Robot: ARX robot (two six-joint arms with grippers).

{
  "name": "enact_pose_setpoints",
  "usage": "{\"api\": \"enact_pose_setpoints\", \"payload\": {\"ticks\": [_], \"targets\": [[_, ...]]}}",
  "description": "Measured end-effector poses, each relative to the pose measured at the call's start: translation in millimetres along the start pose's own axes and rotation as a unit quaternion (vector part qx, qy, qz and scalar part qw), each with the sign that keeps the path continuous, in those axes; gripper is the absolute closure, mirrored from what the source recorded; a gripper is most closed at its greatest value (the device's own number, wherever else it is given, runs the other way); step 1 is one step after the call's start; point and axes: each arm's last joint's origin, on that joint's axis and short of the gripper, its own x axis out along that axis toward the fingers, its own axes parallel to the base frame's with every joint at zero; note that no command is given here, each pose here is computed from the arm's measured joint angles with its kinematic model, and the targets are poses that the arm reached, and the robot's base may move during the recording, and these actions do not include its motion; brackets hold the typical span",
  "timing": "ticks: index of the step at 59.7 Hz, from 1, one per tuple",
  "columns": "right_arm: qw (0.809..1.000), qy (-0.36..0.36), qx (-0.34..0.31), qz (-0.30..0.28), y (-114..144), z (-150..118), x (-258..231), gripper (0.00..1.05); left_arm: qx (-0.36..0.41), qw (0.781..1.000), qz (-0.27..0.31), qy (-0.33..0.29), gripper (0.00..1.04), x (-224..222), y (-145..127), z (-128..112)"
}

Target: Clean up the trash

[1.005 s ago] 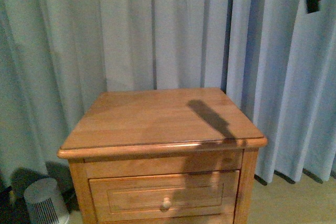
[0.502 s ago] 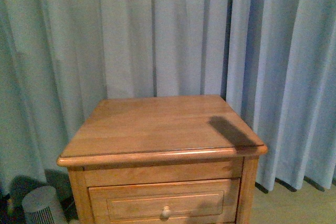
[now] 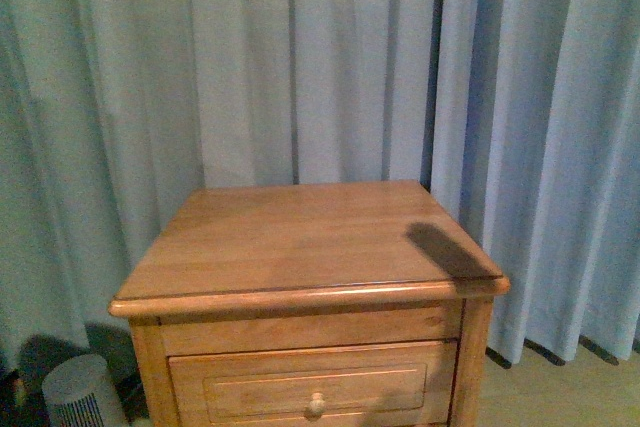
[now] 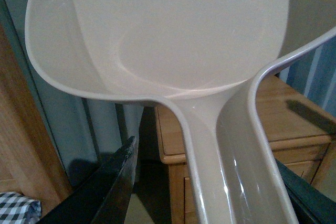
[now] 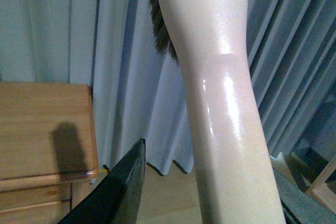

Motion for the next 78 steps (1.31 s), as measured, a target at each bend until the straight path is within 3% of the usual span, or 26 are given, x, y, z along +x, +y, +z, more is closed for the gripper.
{"api": "enact_pose_setpoints", "payload": {"ticks": [78], "targets": [[1.000,0.000,0.000,-0.001,-0.2,-0.6,-0.8,0.57,-0.002,1.000,0.001,0.002,0.44,-0.1,-0.3,-1.8]]}}
